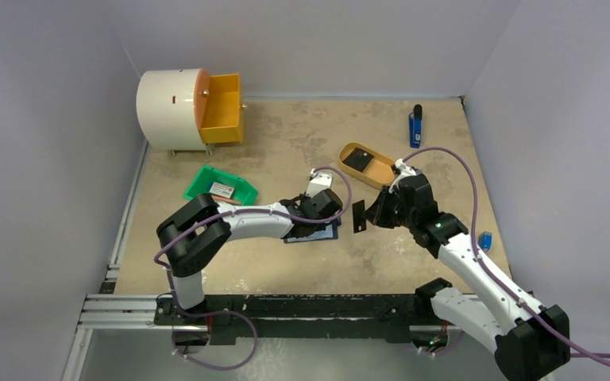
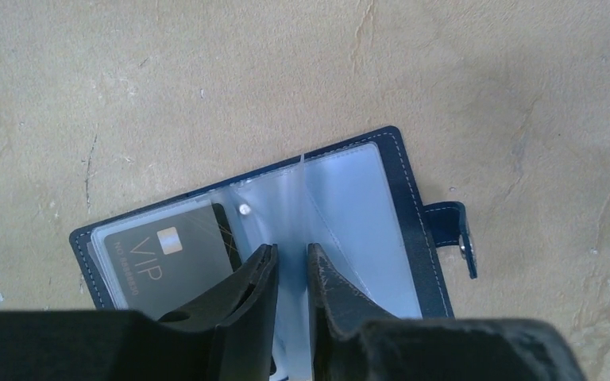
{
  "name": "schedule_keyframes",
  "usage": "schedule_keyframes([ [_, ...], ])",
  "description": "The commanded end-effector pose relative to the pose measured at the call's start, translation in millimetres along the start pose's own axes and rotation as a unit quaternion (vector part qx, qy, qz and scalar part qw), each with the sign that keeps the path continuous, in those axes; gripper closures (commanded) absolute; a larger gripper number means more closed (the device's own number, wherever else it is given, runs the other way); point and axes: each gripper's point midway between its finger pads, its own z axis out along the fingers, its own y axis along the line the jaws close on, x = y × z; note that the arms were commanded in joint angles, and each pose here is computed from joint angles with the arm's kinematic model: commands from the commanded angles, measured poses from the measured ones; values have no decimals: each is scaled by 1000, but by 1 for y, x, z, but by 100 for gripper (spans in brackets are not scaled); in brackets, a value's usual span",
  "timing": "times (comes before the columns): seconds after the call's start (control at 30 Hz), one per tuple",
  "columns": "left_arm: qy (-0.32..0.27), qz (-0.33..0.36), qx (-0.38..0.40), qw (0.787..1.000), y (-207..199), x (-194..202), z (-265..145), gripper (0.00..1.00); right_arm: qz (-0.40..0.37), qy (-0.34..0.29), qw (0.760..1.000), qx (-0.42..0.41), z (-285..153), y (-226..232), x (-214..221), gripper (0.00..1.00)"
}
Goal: Put the credit cards into the card holder
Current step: Turn over the card slot in the card holder.
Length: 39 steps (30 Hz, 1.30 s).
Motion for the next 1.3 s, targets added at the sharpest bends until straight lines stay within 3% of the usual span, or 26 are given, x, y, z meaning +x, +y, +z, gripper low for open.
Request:
schedule_keyframes([
  [0.0, -13, -2, -9, 1000, 4, -3, -2, 83, -25, -15, 998, -51, -1, 23, -14, 100],
  [0.17, -28, -14, -10, 999, 7, -11, -10, 86, -36, 48, 988, -142, 8, 54, 3, 100],
  [0.3, -43, -28, -6, 999, 8, -21, -18, 87, -25, 107, 983, -149, 24, 55, 19, 100],
  [0.6, -57, -42, 2, 997, 10, -29, -29, 88, -2, 143, 977, -158, 46, 56, 28, 100],
  [0.87, -53, -40, -1, 998, 12, -24, -27, 89, 20, 154, 983, -101, 68, 36, 34, 100],
  [1.27, -56, -43, 2, 997, 12, -27, -29, 90, 24, 188, 973, -134, 80, 44, 45, 100],
])
